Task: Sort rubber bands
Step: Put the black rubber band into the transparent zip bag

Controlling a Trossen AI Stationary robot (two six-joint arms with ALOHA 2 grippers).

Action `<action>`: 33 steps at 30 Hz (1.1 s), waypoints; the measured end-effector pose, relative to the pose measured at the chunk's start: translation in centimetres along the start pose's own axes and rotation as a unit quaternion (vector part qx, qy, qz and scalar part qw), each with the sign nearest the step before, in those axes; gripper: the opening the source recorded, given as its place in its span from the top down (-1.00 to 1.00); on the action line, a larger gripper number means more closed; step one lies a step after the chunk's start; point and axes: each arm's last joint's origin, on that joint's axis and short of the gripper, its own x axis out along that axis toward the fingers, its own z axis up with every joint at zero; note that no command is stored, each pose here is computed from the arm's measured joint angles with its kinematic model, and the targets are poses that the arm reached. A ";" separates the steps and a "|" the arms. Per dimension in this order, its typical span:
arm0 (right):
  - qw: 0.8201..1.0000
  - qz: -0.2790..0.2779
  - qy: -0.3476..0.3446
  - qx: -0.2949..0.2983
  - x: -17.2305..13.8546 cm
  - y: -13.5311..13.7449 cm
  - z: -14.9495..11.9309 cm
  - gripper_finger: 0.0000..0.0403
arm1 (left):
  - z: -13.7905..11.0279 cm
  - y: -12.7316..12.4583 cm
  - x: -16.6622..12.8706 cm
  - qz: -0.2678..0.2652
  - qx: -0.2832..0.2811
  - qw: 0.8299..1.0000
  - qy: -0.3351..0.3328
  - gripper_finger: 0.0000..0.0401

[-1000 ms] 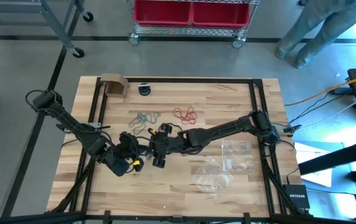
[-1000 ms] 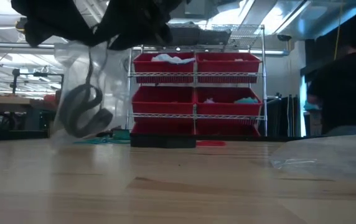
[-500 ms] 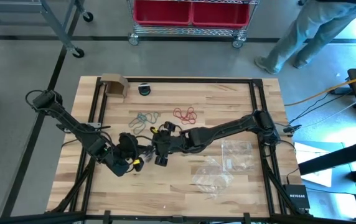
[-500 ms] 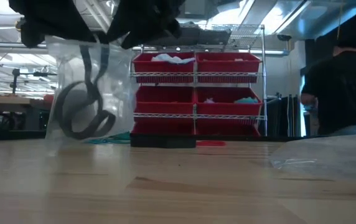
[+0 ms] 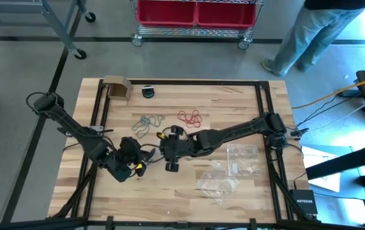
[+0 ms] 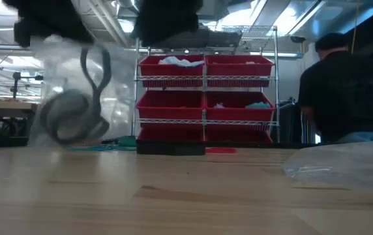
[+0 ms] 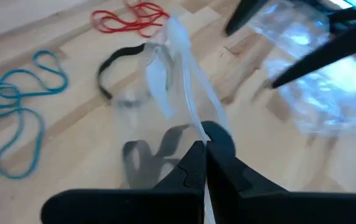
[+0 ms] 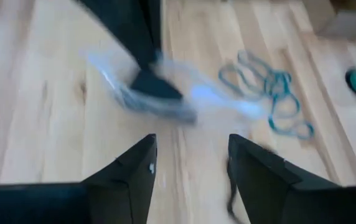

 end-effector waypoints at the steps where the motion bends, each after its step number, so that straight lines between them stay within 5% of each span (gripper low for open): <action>1: 1.000 -0.004 0.016 -0.007 -0.1 0.0 -0.3 0.04 | 0.4 -0.4 -0.3 -0.009 0.004 1.000 -0.002 1.00; 9: 0.993 -0.010 0.104 -0.059 1.8 -0.6 -4.0 0.04 | 0.9 -0.6 -0.5 -0.017 0.040 0.998 0.047 1.00; 17: 0.995 0.015 0.093 -0.040 4.7 -1.5 -6.9 0.04 | 1.2 0.7 0.1 0.022 0.063 0.994 0.091 1.00; 25: 0.992 0.079 -0.015 -0.100 1.6 -0.3 -3.5 0.04 | 1.8 1.1 0.7 0.027 0.158 0.983 0.088 1.00; 33: 0.989 0.031 -0.005 -0.143 2.1 -2.2 -3.8 0.04 | 2.0 1.5 0.9 0.043 0.184 0.978 0.093 1.00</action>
